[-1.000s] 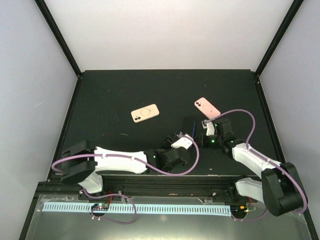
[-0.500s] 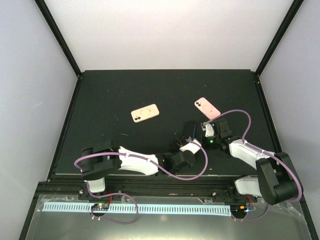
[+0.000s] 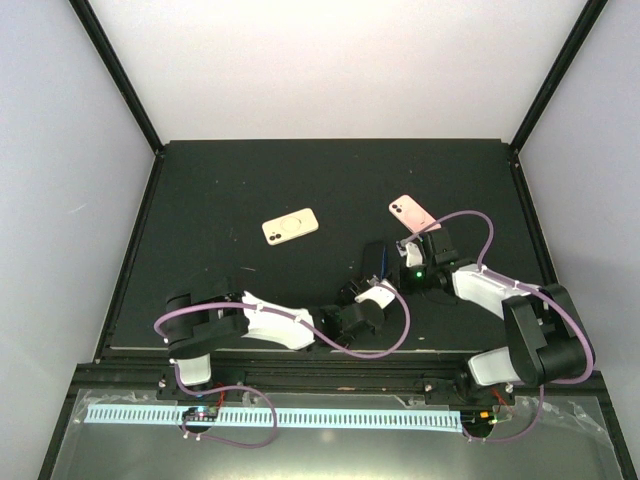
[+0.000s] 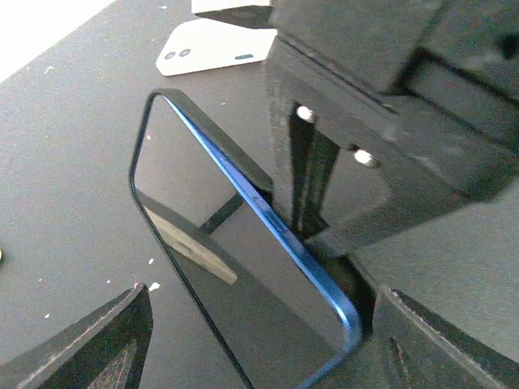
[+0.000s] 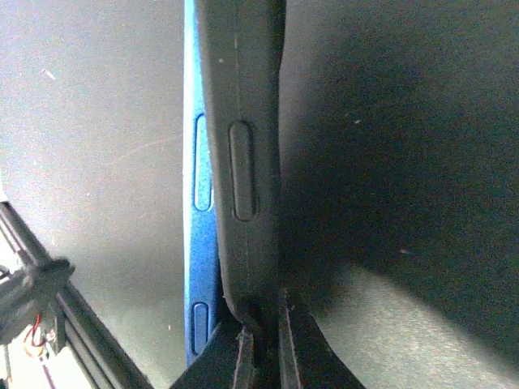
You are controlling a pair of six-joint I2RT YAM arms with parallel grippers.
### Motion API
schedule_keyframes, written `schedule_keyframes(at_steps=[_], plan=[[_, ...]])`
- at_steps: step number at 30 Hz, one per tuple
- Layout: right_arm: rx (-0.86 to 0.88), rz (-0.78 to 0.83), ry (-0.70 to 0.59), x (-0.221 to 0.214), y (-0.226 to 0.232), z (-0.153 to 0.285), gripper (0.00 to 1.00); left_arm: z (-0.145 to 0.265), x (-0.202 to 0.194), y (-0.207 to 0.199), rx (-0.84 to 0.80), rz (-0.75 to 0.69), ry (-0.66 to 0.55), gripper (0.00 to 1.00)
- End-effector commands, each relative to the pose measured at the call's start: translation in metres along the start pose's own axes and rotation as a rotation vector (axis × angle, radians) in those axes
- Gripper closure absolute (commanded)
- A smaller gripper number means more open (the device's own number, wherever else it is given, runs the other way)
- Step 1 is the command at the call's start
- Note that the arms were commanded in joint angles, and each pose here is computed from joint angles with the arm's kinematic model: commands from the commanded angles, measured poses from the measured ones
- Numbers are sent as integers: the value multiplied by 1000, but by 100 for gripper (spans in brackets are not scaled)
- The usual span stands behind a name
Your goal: Take the phone out of the phone case
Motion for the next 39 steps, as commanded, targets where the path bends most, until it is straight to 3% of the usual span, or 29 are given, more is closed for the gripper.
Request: schedule_keyframes(at_steps=[1,8,15,18,22,25,29,34,39], plan=[[112,25,46,3,15,-1,99,0,7,7,-2,53,-23,24],[225,27,179,14,25,-14,99,0,6,10,12,65,-29,24],[220,11,231,12,24,-14,99,0,1,17,76,97,-27,28],[264,15,255,8,29,-12,99,6,5,17,25,107,-73,30],[292,4,275,8,32,-10,99,6,1,24,35,143,-68,24],[201,-41,229,7,22,-10,99,5,-2,33,49,193,-55,18],[-211,-35,37,23,-8,18,99,16,-1,47,50,268,-98,15],[-196,-119,54,9,-4,30,99,24,0,52,-15,318,-147,16],[-242,-162,24,5,-8,36,99,22,5,43,-96,297,-170,25]])
Point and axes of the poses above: each gripper's point midway between its finger pads, its own z axis back along the fingers, its own y axis along the line the jaws close on, x = y × z, the point moved 5 cm from there along z, back along the fingers, and after that the axes turned 5 degrees about z, right-handed, at the moved point
